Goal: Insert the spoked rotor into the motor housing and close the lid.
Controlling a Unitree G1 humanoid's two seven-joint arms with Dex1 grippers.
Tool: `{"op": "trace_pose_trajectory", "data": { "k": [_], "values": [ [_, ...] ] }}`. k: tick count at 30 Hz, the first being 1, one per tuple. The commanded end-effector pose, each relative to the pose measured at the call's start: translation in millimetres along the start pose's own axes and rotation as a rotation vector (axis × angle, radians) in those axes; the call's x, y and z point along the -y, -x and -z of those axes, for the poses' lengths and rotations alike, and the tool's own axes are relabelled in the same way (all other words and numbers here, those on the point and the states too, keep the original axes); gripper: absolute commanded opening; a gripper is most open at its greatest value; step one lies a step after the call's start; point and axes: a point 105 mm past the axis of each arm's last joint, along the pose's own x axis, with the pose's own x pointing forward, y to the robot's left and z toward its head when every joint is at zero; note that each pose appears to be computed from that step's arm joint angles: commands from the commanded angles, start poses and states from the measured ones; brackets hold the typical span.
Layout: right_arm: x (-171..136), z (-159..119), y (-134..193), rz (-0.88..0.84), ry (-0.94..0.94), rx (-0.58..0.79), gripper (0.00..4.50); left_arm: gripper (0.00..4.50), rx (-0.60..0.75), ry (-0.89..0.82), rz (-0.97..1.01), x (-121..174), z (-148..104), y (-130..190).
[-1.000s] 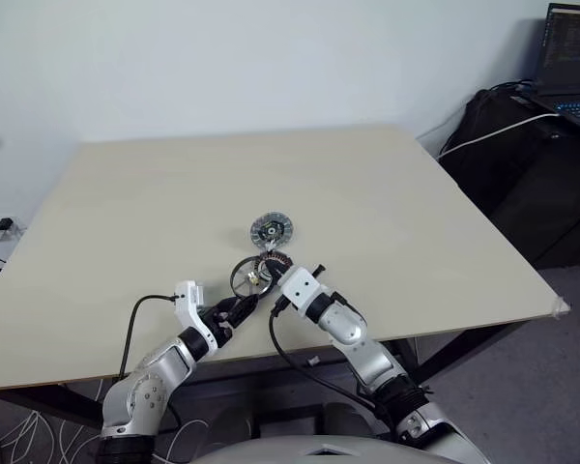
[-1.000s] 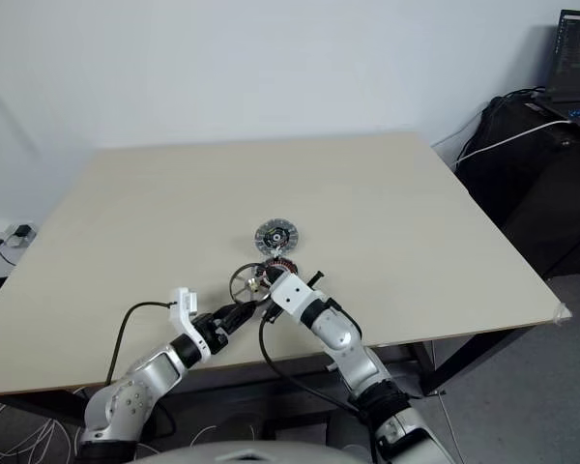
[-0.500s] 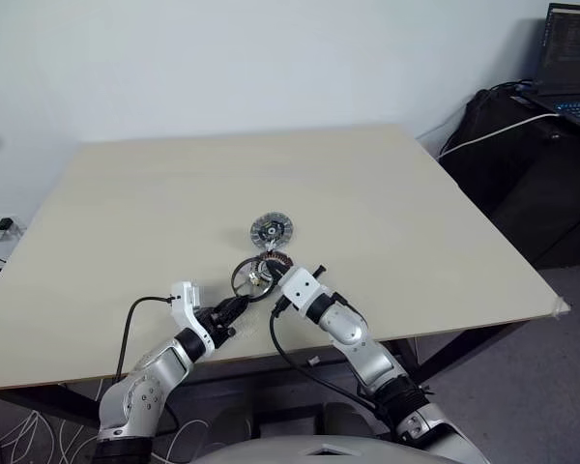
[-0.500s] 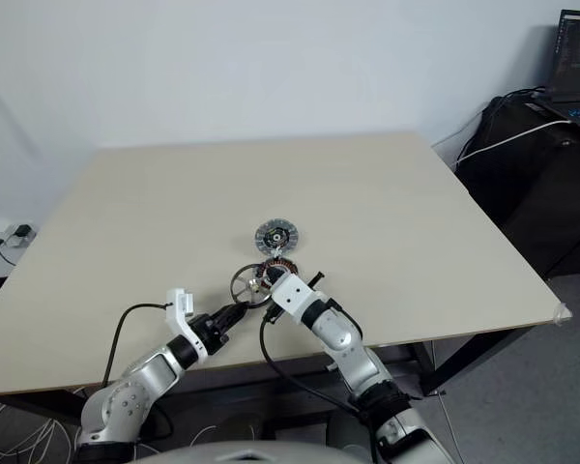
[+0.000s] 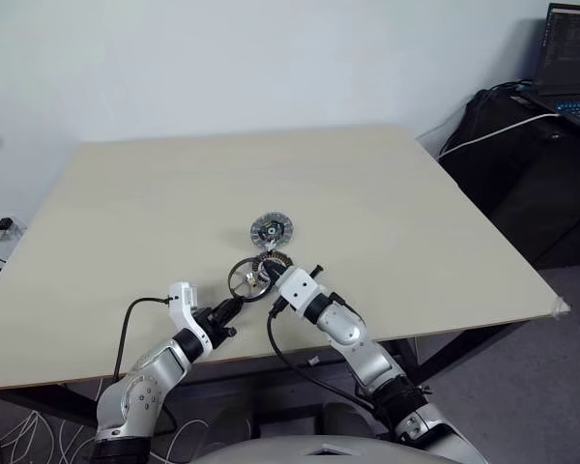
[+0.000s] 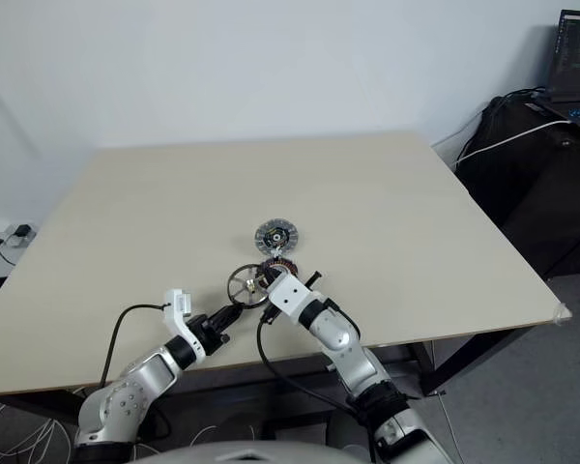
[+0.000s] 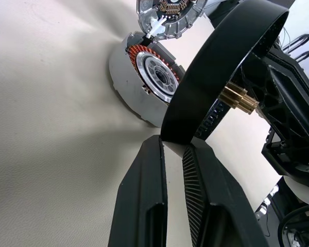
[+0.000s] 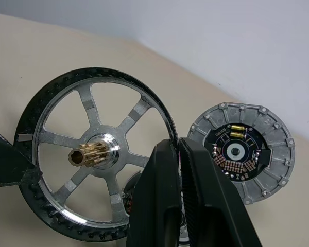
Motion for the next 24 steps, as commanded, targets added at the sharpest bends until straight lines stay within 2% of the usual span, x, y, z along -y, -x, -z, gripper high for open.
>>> {"op": "trace_pose_trajectory", "data": {
  "k": [1,7,11,13,21,24],
  "values": [
    [8,-8,-2,0.029,0.032,0.024,0.00,0.18,0.054,-0.032,0.041,11,-14,0],
    [5,-6,-1,-0.026,-0.029,0.007,0.00,0.18,0.081,-0.020,0.020,11,-15,-1],
    [5,-7,-1,-0.036,-0.048,0.003,1.03,0.12,0.083,-0.011,0.019,13,-12,-2],
    [3,-8,-1,-0.047,-0.056,0.004,1.66,0.00,0.084,-0.008,0.018,13,-11,-2],
    [2,-11,-1,-0.061,-0.071,0.010,4.22,0.00,0.100,-0.003,0.010,14,-13,-2],
    [-2,-12,1,-0.098,-0.093,0.007,4.22,0.00,0.128,-0.007,-0.015,12,-17,-4]
  ]
}}
